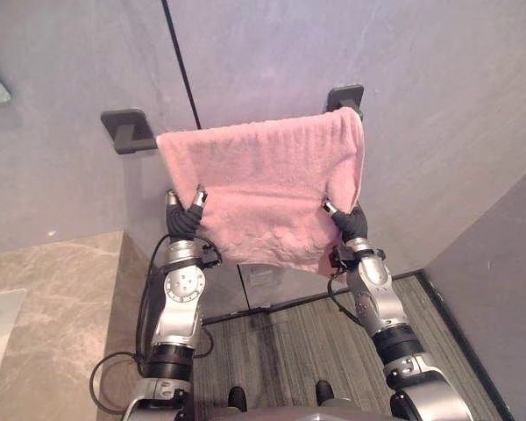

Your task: Organize washtable

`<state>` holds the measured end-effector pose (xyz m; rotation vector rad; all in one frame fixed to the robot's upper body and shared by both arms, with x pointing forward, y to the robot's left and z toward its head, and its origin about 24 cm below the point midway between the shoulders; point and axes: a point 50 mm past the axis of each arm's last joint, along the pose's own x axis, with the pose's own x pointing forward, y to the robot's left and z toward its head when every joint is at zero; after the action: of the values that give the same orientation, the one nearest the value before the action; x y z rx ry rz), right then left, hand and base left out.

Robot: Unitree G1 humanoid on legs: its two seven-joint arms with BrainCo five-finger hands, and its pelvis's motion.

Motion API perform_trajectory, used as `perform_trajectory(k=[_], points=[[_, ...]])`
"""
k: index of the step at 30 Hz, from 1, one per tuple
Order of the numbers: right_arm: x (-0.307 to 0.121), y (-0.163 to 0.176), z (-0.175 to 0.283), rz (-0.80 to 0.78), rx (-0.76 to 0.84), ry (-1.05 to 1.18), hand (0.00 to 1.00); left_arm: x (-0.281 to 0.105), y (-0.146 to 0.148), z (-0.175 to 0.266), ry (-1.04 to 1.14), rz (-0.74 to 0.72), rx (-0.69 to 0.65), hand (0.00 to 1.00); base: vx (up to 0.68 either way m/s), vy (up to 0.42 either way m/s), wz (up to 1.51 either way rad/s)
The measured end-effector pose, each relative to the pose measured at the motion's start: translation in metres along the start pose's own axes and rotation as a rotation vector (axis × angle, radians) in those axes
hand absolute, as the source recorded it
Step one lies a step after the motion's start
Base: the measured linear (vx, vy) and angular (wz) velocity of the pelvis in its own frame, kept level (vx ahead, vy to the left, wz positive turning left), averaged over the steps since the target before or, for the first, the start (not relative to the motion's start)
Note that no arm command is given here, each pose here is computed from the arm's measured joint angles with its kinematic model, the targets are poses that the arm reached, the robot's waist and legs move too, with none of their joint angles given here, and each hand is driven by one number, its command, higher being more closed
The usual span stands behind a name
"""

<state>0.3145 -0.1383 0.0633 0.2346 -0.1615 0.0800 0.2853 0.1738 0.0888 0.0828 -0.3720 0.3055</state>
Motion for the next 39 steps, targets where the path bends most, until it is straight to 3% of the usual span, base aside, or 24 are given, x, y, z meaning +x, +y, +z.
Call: perform_trajectory(k=[1,2,14,22,28,35,39], points=[[0.000,-0.006,-0.001,-0.028,0.000,0.008,0.00,0.000,0.000,0.000,-0.001,0.000,0.001,1.00,0.00,0.000,0.00],[0.001,-0.009,-0.002,-0.040,-0.002,0.016,0.00,0.000,0.000,0.000,-0.001,0.000,0.002,0.00,0.00,0.000,0.00],[-0.020,-0.041,-0.010,-0.152,0.119,0.036,0.00,-0.007,0.032,-0.023,0.115,0.088,0.106,0.00,0.00,0.000,0.01],[-0.034,-0.034,0.018,-0.086,0.153,-0.117,0.00,-0.036,0.030,-0.041,0.197,-0.012,0.194,0.00,0.01,-0.003,-0.02],[-0.058,-0.035,0.015,-0.075,0.148,-0.115,0.00,-0.056,0.035,-0.043,0.231,-0.044,0.207,0.00,0.00,0.003,-0.04],[-0.097,-0.042,0.000,-0.075,0.141,-0.037,0.00,-0.082,0.053,-0.033,0.234,-0.072,0.055,0.00,0.00,0.001,-0.01],[-0.124,-0.039,-0.018,-0.025,0.145,0.067,0.00,-0.103,0.076,-0.041,0.328,-0.130,-0.134,0.00,0.00,0.000,0.00]])
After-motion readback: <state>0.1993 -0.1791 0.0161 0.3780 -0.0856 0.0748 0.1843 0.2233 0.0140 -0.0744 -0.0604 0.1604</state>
